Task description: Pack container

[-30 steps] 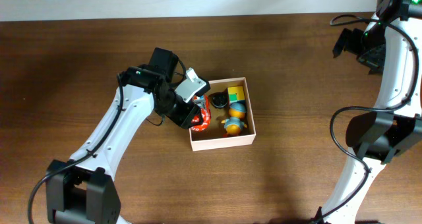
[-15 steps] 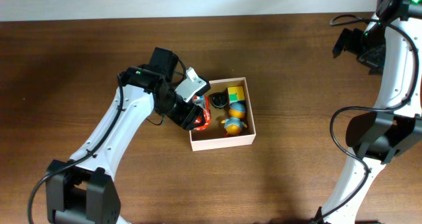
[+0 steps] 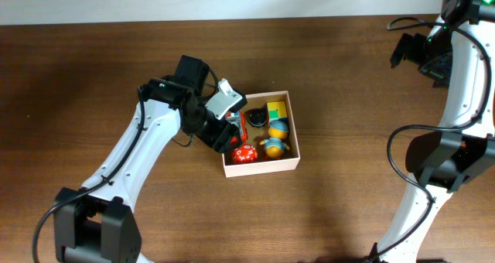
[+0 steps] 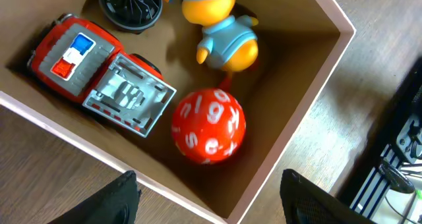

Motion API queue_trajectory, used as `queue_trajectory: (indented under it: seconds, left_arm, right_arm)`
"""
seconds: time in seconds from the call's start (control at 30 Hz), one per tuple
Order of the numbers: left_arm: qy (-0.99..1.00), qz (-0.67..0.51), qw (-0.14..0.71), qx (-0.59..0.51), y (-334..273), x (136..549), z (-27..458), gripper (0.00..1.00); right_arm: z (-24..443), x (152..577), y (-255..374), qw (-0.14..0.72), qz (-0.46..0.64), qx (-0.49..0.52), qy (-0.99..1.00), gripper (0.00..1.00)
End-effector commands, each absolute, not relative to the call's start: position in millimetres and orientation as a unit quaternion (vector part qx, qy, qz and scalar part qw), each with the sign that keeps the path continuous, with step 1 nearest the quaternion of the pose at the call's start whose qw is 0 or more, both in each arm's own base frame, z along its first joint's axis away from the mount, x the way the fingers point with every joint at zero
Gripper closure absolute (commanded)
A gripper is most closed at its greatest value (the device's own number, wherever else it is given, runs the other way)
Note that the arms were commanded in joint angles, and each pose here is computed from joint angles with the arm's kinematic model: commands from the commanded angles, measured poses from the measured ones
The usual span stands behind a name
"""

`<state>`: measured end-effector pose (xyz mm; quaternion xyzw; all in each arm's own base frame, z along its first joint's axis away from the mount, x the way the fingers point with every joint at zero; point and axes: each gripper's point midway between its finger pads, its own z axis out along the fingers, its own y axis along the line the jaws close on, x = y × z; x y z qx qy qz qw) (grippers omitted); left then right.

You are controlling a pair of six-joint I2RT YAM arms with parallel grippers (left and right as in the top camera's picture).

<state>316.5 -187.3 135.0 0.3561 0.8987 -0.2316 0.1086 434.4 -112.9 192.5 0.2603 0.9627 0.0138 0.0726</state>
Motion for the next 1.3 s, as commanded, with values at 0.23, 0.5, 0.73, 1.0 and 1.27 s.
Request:
queue_trajectory:
  seconds: [0.23, 0.5, 0.73, 1.0, 1.27]
  left_arm:
    - [0.891, -0.237, 0.129, 0.365, -191, 319, 141, 0.3]
    - [0.889, -0.234, 0.15, 0.365, -191, 327, 153, 0.27]
    - [0.911, -0.182, 0.221, 0.297, -155, 361, 197, 0.16]
    - [0.936, -0.11, 0.288, 0.168, -77, 388, 232, 0.01]
    - [0.95, -0.054, 0.289, 0.109, -23, 396, 228, 0.01]
  right_arm:
    - [194, 435, -111, 0.074, 0.017, 0.262, 0.962, 0.01]
    - [194, 435, -111, 0.074, 0.017, 0.262, 0.962, 0.01]
    - [194, 435, -111, 0.074, 0.017, 0.262, 0.962, 0.01]
    - [194, 435, -111, 0.074, 0.017, 0.262, 0.962, 0.01]
    - [194, 435, -111, 0.074, 0.017, 0.262, 0.962, 0.01]
